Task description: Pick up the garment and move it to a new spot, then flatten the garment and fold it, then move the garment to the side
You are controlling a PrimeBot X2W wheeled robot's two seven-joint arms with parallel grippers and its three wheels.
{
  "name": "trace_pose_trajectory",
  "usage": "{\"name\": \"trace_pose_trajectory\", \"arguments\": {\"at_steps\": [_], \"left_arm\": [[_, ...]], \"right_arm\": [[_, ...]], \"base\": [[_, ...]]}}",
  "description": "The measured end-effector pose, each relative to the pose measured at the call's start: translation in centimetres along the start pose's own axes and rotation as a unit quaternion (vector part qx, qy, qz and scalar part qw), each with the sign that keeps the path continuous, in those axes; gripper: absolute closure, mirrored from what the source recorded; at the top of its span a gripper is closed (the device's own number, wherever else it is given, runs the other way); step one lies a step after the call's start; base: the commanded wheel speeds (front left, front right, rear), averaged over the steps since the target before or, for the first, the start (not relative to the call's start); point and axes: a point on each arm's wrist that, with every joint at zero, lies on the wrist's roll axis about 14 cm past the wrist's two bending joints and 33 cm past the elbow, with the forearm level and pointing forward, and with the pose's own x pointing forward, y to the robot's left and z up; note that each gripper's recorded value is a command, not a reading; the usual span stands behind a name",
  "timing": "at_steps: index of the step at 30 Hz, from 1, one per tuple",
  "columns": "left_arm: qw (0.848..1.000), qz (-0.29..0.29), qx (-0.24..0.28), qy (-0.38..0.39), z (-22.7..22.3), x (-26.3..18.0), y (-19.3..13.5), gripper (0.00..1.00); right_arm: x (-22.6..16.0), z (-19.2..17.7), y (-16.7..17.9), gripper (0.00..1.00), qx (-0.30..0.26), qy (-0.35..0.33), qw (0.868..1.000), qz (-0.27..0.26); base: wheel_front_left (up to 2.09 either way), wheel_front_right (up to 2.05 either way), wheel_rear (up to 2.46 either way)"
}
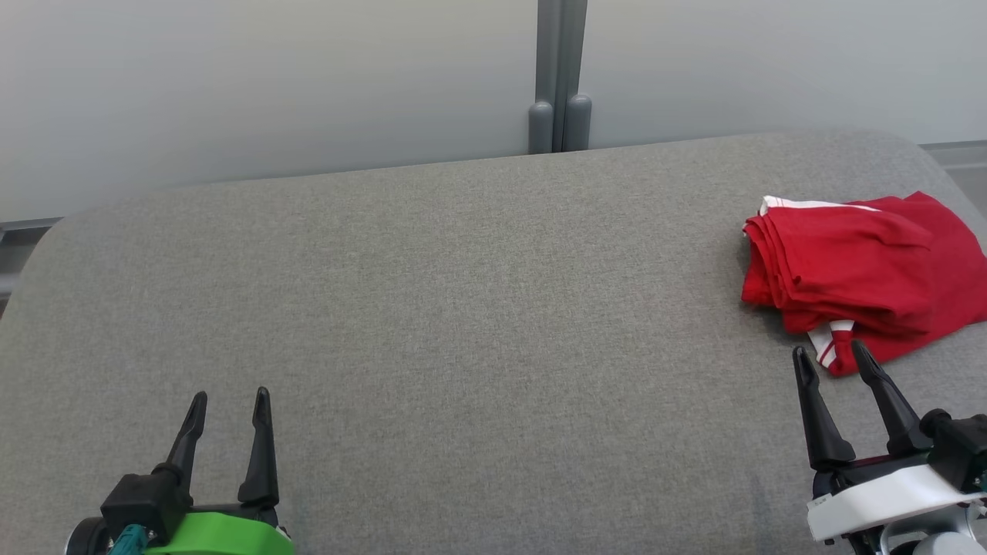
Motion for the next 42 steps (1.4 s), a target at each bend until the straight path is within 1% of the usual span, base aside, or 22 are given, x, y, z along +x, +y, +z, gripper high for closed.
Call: {"name": "trace_pose_trajectory", "arguments": {"at_steps": [18,19,22,24,33,42], "left_arm": [[1.0,0.002,-0.004,0.003,-0.3,0.0,0.0,0.0],[1.0,0.002,-0.004,0.005,-0.4,0.0,0.0,1.0],[1.0,0.006,-0.007,0.023,-1.5,-0.4,0.2,1.0],[0.999,0.012,-0.019,0.031,-1.8,-0.5,0.4,1.0],[0.993,0.041,-0.102,0.042,-2.4,-0.4,1.1,1.0],[0.982,0.059,-0.173,0.036,-2.0,0.3,1.7,1.0]], "right_arm": [[0.0,0.0,0.1,0.0,0.005,0.0,1.0,0.0],[-0.1,-0.2,0.1,1.0,0.005,0.002,1.0,-0.001],[-0.7,-1.4,0.1,1.0,0.014,0.021,1.0,-0.007],[-0.8,-1.9,0.1,1.0,0.03,0.029,0.999,-0.013],[-0.2,-2.7,-0.9,1.0,0.106,0.043,0.992,-0.044],[0.6,-3.1,-1.5,1.0,0.179,0.048,0.98,-0.068]], "base": [[0.0,0.0,0.0],[0.0,0.0,0.0],[0.0,0.0,0.0],[0.0,0.0,0.0],[0.0,0.0,0.0],[0.0,0.0,0.0]]}}
